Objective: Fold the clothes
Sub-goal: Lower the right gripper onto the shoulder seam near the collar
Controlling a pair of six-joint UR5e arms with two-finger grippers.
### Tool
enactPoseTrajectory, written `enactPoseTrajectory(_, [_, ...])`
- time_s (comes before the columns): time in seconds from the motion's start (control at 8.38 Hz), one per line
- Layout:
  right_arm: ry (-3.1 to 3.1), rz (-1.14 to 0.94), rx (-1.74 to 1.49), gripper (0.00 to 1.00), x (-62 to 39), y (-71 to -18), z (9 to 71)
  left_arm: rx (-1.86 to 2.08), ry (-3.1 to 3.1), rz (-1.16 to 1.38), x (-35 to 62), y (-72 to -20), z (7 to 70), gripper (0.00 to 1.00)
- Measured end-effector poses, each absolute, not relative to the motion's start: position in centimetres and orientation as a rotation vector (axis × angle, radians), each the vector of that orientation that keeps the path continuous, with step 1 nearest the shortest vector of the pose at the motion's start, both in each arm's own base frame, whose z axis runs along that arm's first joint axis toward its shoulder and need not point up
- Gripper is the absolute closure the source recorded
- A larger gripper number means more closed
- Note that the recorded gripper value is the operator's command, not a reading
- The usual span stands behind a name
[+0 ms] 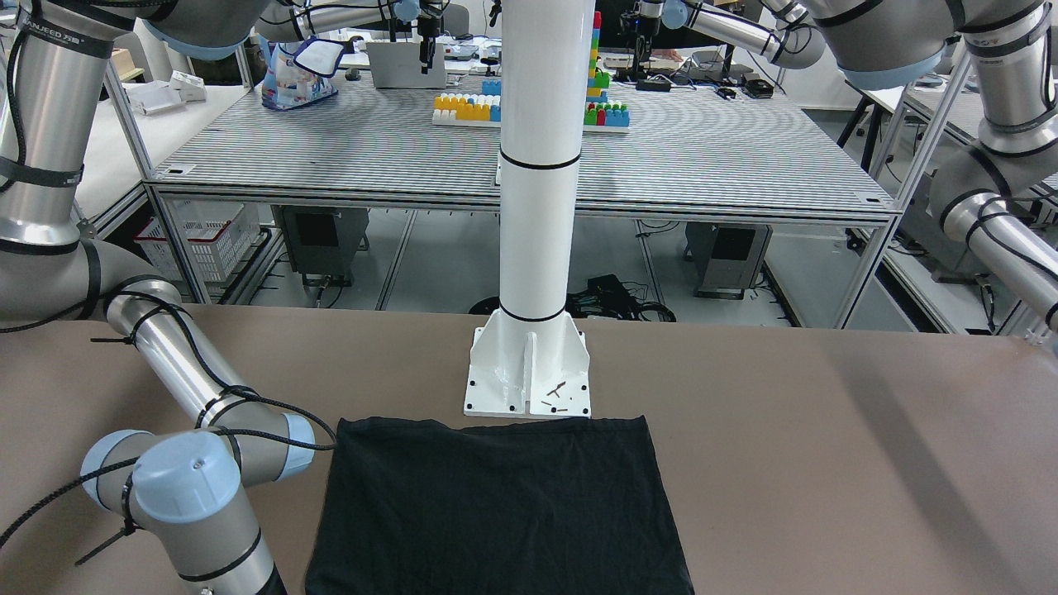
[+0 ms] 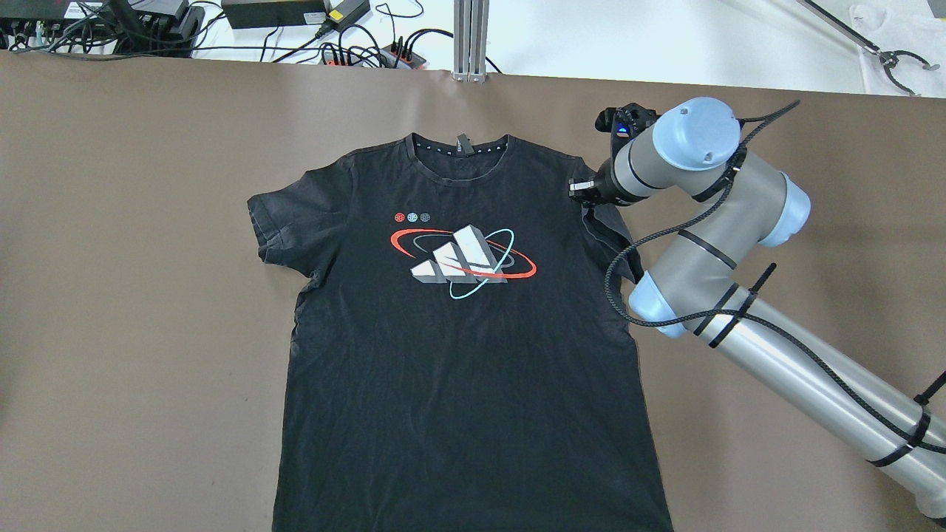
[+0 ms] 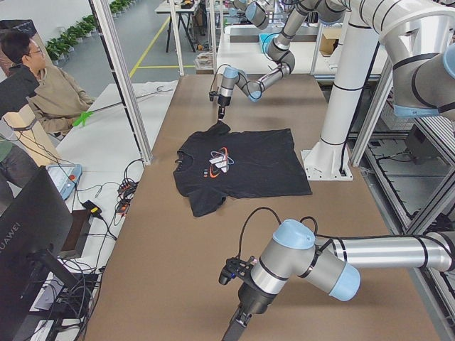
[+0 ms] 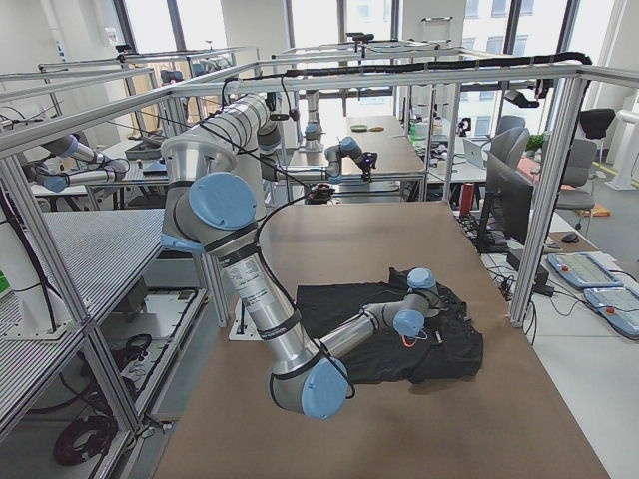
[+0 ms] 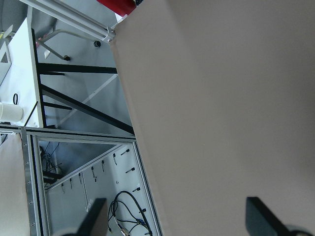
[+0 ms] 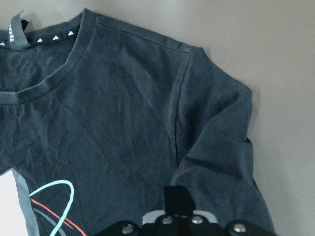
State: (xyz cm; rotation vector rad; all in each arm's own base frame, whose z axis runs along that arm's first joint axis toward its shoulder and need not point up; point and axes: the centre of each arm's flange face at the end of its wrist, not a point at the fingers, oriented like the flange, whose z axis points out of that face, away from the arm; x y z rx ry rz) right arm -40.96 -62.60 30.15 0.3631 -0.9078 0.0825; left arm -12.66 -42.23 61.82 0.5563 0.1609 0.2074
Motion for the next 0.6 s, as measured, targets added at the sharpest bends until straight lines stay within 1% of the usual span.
enactPoseTrajectory(0.12, [-0.902, 0.093, 0.368, 1.0, -42.4, -63.0, 29.3, 0.557, 0.163, 0.208, -12.6, -42.2, 61.8, 0.0])
enactPoseTrajectory(0.6, [-0.881, 0.119, 0.393, 1.0, -47.3, -60.9, 28.3, 0.561, 0.186, 0.209, -12.4, -42.2, 61.7, 0.0])
